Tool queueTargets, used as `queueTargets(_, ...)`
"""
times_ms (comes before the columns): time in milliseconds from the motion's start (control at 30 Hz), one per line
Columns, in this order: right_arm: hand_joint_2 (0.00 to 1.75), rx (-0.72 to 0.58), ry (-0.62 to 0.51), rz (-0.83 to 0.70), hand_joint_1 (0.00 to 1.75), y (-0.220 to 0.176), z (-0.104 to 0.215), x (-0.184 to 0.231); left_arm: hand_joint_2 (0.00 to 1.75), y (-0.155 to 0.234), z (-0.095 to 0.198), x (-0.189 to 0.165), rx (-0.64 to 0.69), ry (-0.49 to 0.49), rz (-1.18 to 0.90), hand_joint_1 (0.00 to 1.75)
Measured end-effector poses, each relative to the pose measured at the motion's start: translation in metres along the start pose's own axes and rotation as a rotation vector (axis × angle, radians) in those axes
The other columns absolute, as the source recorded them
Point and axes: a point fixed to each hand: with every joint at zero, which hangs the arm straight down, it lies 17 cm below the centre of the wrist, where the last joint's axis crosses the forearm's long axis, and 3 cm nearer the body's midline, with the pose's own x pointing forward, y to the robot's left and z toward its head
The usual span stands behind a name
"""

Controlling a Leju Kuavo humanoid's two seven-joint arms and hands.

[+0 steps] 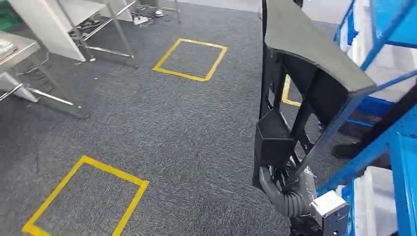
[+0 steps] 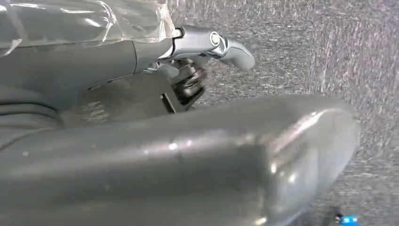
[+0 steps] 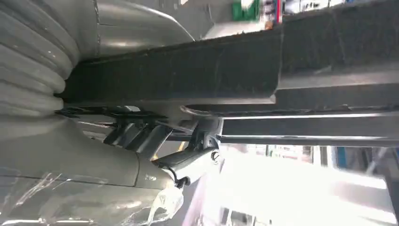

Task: Take the parts from the cabinet and place them on the table.

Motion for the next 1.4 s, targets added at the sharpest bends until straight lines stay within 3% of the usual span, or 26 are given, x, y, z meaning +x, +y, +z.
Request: queueTargets(1400, 1.75, -0.054, 0.037, -0.016, 1.75, -0.020, 0.010, -0.011, 0.00, -0.003, 0.004, -0.015, -0.012, 0.063, 0.019, 0.00)
